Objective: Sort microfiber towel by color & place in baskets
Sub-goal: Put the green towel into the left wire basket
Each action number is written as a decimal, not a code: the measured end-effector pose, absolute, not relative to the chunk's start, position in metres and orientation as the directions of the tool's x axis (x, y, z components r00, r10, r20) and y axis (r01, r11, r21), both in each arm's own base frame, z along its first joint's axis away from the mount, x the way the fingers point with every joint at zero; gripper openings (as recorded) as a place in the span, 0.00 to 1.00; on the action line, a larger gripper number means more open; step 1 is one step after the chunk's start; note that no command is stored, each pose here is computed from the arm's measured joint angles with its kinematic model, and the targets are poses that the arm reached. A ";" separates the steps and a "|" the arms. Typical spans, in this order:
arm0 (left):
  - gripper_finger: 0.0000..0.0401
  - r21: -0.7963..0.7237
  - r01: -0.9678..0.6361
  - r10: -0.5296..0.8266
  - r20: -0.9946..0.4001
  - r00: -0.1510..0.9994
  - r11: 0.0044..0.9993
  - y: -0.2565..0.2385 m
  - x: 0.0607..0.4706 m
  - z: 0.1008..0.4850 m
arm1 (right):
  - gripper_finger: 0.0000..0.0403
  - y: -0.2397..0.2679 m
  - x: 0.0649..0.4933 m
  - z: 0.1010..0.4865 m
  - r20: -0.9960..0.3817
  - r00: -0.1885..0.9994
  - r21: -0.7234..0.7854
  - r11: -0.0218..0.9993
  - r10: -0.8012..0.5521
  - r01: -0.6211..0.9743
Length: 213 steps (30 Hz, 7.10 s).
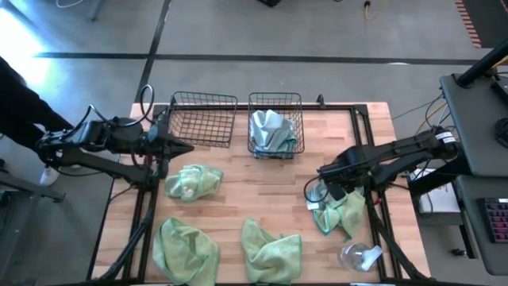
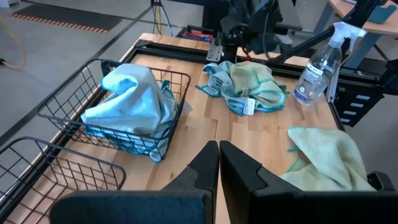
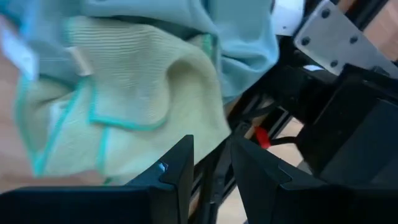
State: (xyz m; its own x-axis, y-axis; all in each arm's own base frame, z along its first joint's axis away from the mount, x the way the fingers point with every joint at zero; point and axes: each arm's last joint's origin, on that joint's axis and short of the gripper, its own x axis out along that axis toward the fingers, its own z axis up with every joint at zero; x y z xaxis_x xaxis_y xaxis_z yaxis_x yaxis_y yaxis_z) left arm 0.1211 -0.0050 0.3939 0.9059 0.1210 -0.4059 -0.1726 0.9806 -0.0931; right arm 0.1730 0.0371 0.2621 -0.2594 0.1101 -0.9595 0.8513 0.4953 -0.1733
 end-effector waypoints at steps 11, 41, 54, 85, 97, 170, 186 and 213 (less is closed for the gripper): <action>0.00 -0.087 -0.176 0.122 -0.433 0.893 0.981 -0.006 0.134 0.390 | 0.25 0.041 0.185 0.226 -0.973 -0.116 0.006 0.522 0.200 0.853; 0.00 -0.081 -0.176 0.123 -0.442 0.889 0.981 -0.006 0.137 0.389 | 0.32 0.042 0.188 0.196 -0.977 -0.025 0.090 0.516 0.212 0.852; 0.00 -0.082 -0.176 0.123 -0.439 0.890 0.981 -0.007 0.137 0.389 | 0.03 0.041 0.188 0.196 -0.978 -0.024 0.087 0.510 0.206 0.856; 0.00 -0.052 -0.157 0.122 -0.415 0.902 0.986 -0.006 0.128 0.393 | 0.02 0.009 0.249 0.385 -0.661 0.685 0.357 0.676 -0.306 0.645; 0.00 -0.039 -0.186 0.158 -0.379 0.912 0.982 -0.004 0.116 0.396 | 0.02 -0.036 0.274 0.425 -0.407 0.816 0.327 0.769 -0.410 0.549; 0.00 -0.023 -0.199 0.173 -0.402 0.899 0.980 -0.002 0.103 0.394 | 0.02 -0.196 0.463 0.441 0.775 0.611 0.282 0.953 -0.159 -0.110; 0.00 -0.013 -0.196 0.173 -0.411 0.895 0.981 -0.002 0.105 0.393 | 0.02 -0.200 0.497 0.386 0.198 0.974 0.507 0.862 -0.107 -0.008; 0.00 -0.011 -0.196 0.173 -0.418 0.892 0.981 -0.002 0.105 0.393 | 0.06 -0.184 0.495 0.327 -0.381 0.923 0.591 0.782 0.055 0.198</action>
State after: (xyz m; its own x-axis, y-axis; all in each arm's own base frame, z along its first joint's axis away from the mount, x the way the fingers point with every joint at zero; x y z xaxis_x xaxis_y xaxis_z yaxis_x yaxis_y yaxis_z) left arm 0.1046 -0.0021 0.3926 0.8918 0.1732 -0.4180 -0.1955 0.9806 -0.0107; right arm 0.4953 -0.1840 0.3268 0.9228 0.0548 -0.3814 0.1978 0.7821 0.5909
